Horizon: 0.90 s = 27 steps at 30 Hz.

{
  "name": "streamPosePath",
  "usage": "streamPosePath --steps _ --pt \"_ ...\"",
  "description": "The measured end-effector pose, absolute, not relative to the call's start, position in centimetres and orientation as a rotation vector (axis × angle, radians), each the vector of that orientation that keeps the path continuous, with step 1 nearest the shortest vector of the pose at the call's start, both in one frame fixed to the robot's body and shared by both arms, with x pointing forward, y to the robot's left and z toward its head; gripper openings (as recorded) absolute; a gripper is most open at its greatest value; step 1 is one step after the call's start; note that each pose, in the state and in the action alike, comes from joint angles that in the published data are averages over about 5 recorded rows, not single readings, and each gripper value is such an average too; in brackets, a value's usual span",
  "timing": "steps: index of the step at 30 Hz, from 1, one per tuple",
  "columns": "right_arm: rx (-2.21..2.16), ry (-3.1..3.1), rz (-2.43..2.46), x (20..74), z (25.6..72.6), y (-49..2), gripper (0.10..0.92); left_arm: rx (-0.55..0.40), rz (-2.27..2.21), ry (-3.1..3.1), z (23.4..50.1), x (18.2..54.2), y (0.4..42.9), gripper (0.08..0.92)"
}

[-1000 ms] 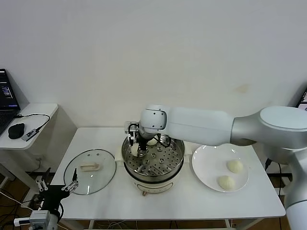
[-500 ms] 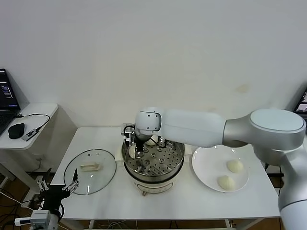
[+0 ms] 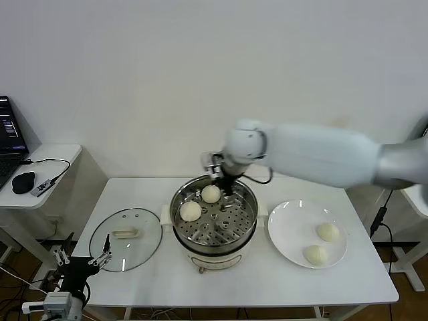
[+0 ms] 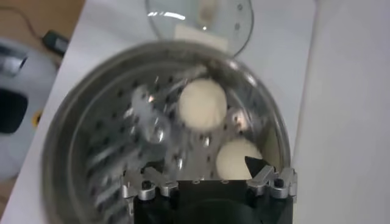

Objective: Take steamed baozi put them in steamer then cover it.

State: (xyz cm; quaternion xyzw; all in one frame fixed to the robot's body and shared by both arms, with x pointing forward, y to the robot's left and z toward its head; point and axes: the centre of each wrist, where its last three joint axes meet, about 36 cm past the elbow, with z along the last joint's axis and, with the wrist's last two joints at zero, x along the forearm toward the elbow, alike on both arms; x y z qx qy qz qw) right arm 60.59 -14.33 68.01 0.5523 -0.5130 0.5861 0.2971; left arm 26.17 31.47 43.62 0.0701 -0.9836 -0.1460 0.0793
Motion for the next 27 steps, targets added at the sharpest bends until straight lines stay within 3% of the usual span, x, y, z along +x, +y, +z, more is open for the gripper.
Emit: streamPosePath --steps 13,27 --pt "1.33 -1.382 1.527 57.0 65.6 -29.3 0.823 0.184 -0.438 -2.932 43.1 26.1 30.8 0.823" --pt "1.269 -1.333 1.456 53.6 56.9 -36.2 0.823 0.186 -0.448 -2.902 42.4 25.4 30.6 0.823"
